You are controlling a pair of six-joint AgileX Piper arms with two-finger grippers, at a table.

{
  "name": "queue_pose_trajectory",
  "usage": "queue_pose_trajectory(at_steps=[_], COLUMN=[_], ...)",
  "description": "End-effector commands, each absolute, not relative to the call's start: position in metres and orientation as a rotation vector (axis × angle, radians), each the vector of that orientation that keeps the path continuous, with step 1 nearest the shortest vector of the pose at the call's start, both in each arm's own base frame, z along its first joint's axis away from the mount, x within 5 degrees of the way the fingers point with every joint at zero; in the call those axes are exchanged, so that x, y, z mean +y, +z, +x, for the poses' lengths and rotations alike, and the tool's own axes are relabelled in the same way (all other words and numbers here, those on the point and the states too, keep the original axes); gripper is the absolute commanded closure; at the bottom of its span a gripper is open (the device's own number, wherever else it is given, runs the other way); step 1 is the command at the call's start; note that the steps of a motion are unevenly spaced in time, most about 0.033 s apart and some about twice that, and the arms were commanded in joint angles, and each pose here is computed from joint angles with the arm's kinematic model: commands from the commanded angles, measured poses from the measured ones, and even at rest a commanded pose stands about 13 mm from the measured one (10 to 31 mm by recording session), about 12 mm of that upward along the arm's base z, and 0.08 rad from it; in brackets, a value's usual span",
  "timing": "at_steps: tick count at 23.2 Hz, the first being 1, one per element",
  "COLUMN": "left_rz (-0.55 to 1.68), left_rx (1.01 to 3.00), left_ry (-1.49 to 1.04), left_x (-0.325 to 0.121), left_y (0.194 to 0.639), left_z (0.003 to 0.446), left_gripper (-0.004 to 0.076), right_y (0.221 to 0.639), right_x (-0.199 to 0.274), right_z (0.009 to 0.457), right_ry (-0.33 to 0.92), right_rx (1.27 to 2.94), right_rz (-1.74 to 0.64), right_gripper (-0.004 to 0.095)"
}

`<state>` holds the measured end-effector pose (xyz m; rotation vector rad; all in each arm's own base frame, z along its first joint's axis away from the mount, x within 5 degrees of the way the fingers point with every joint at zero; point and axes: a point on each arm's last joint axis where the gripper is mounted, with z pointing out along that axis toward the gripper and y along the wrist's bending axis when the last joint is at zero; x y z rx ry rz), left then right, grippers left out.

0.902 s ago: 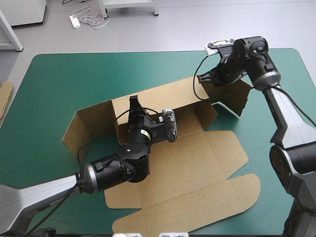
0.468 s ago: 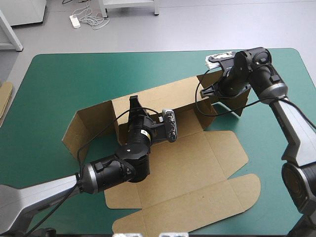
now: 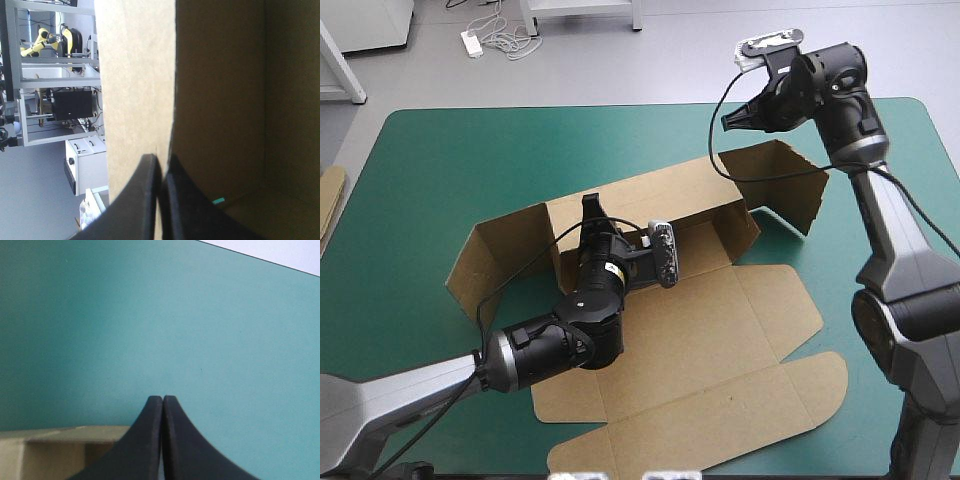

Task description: Fold the box

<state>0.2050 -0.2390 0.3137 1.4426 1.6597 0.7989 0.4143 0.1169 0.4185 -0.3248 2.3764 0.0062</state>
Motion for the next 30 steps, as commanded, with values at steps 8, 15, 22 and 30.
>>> queue_pose_trajectory(at_steps=[8, 15, 22, 30], left_rz=[1.363, 1.363, 1.364, 1.366], left_rx=[1.718, 1.714, 1.71, 1.705], left_ry=[0.812, 0.815, 0.816, 0.82], left_x=[-0.23, -0.23, -0.23, -0.23], left_y=[0.327, 0.327, 0.327, 0.327], left_z=[0.202, 0.202, 0.202, 0.202], left_gripper=[0.0733, 0.0733, 0.0733, 0.0733], right_y=[0.399, 0.394, 0.401, 0.381], right_x=[0.121, 0.123, 0.119, 0.121], right_z=[0.435, 0.417, 0.397, 0.385], right_ry=[0.0, 0.082, 0.108, 0.182], right_rx=[2.404, 2.472, 2.491, 2.593], right_rz=[-0.321, -0.336, -0.327, -0.311], right_gripper=[0.092, 0.092, 0.0921, 0.0921])
